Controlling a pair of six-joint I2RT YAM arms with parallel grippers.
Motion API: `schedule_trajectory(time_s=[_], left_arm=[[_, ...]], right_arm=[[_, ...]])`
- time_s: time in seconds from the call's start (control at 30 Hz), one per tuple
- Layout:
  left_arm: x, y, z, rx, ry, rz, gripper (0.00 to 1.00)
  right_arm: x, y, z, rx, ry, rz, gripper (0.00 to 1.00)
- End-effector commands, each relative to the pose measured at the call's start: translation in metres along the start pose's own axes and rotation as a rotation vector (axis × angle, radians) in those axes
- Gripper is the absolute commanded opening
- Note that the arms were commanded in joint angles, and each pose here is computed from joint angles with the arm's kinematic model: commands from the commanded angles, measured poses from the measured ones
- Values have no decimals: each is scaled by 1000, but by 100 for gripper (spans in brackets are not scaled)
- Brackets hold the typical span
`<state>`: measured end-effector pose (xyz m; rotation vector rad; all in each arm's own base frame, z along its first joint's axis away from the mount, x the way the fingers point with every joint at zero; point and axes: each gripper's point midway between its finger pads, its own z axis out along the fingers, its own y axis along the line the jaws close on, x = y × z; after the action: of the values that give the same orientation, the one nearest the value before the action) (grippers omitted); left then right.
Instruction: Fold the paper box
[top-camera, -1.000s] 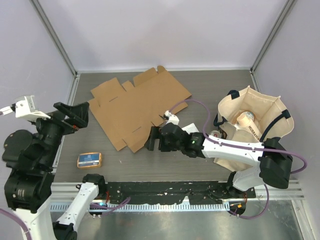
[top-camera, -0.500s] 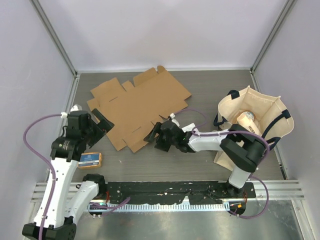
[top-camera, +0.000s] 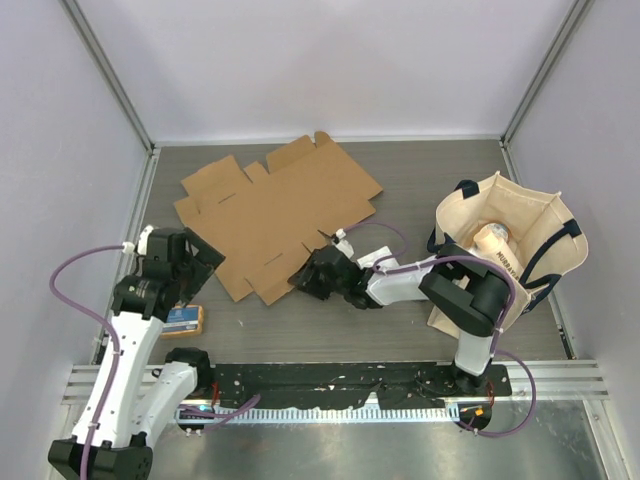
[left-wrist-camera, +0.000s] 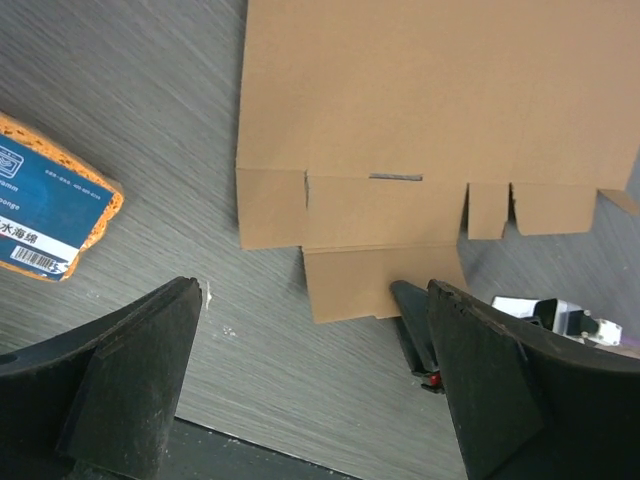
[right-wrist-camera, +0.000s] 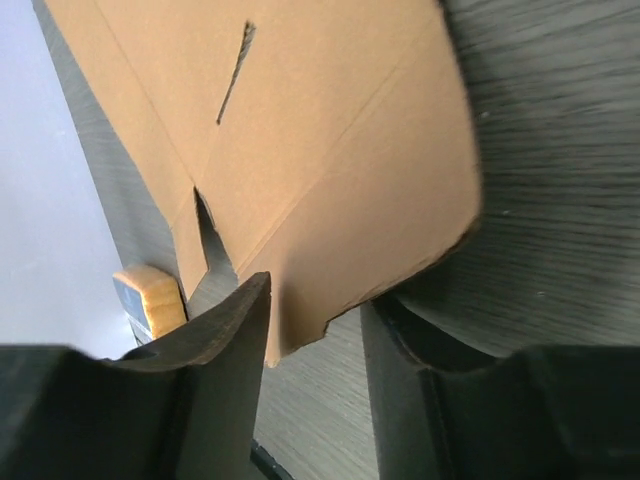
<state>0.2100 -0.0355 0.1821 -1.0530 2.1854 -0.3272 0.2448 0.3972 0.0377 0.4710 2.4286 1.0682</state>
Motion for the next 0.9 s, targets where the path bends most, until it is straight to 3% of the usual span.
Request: schedule_trajectory(time_s=[0.0, 0.07, 0.27, 0.4, 0.67, 0.87], left_arm=[[-2, 0, 13, 10, -30, -43, 100], [9, 4, 25, 8, -3, -65, 100], [29, 1, 69, 100, 6, -227, 100], [30, 19, 85, 67, -52, -302, 100], [36, 27, 91, 193, -111, -486, 100], [39, 37, 83, 165, -108, -465, 100]], right_arm=[[-6, -7, 6, -19, -30, -13, 40], [-8, -2, 6, -51, -17, 1, 26], [-5, 17, -9, -154, 48, 47, 12], [-4, 26, -18, -190, 74, 78, 3], [-5, 49, -41, -300, 123, 203, 1], [-13, 57, -49, -336, 112, 273, 2]])
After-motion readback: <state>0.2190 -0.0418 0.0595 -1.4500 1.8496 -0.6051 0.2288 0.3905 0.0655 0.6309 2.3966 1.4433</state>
